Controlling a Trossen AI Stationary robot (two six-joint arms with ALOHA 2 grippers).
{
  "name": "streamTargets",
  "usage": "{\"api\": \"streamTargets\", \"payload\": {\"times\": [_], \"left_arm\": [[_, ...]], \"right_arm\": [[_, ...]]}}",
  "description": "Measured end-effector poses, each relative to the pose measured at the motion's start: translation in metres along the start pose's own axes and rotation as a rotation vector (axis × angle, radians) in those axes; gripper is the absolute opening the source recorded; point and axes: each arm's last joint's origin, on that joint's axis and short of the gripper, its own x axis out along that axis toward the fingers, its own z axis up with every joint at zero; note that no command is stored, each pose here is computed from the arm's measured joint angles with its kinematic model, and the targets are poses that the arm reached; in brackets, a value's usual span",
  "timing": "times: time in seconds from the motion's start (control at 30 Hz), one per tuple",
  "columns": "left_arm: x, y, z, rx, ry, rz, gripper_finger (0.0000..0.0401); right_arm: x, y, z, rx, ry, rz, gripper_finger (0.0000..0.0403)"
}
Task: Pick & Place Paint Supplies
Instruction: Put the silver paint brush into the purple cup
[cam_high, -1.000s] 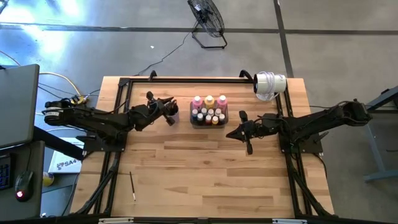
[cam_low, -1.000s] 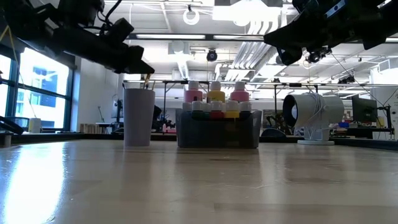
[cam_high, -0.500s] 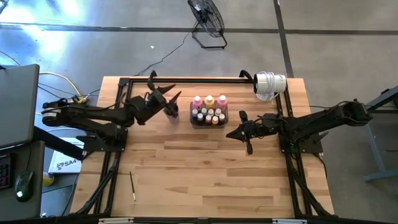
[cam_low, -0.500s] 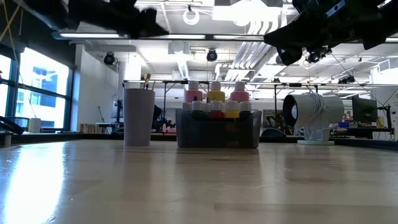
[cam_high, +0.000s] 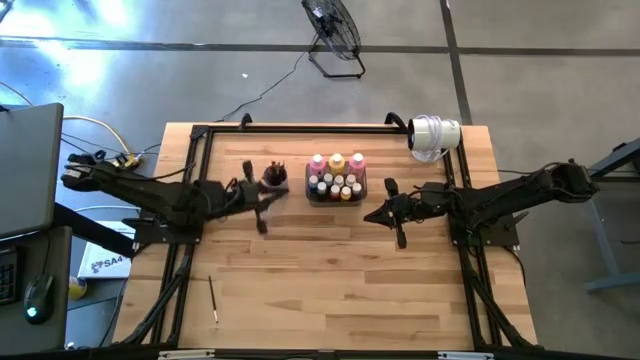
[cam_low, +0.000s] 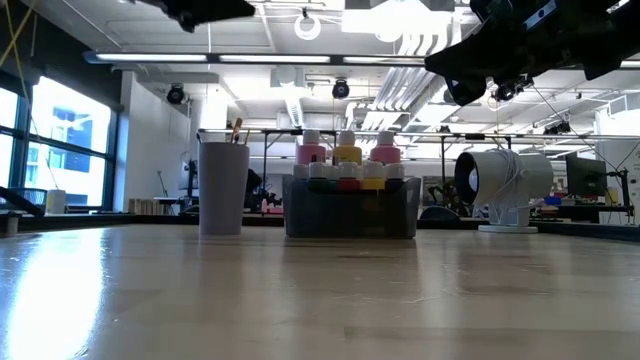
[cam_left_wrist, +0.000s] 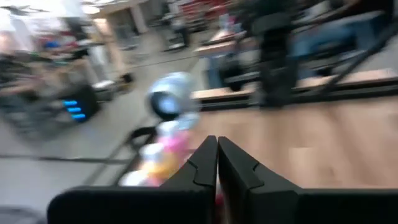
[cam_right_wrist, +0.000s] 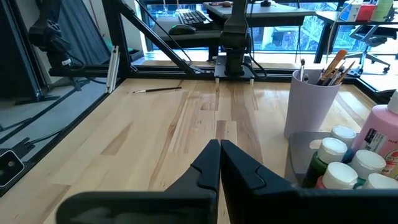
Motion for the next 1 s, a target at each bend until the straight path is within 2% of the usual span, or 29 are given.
{"api": "streamTargets", "payload": {"times": [0.13,0.23,0.43,0.6,0.73,0.87,0.93,1.0], "left_arm": [[-0.012,-0.022,0.002,-0.109,-0.003,-0.164,0.002],[-0.023,-0.037,0.004,-0.267,0.014,-0.259,0.0022],[-0.044,-0.062,0.002,-0.761,0.171,-0.417,0.0003],[-0.062,-0.081,0.0,-1.154,0.409,-0.56,0.0004],[-0.077,-0.102,-0.005,-1.397,0.635,-0.613,0.0001],[-0.09,-0.124,-0.016,-1.571,0.858,-0.576,0.0001],[-0.096,-0.135,-0.022,-1.617,0.941,-0.543,0.0001],[-0.101,-0.145,-0.029,-1.61,0.999,-0.515,0.0001]], "right_arm": [[0.0,0.0,0.0,0.006,0.0,0.0,0.0004],[0.0,0.0,0.0,0.007,0.0,0.0,0.0004],[0.0,0.0,0.0,0.007,0.0,0.0,0.0004],[0.0,0.0,0.0,0.007,0.0,0.0,0.0004],[0.0,0.0,0.0,0.008,0.0,0.0,0.0004],[0.0,0.0,0.0,0.008,0.0,0.0,0.0004],[0.0,0.0,0.0,0.008,0.0,0.0,0.0004],[0.0,0.0,0.0,0.008,0.0,0.0,0.0004]]}}
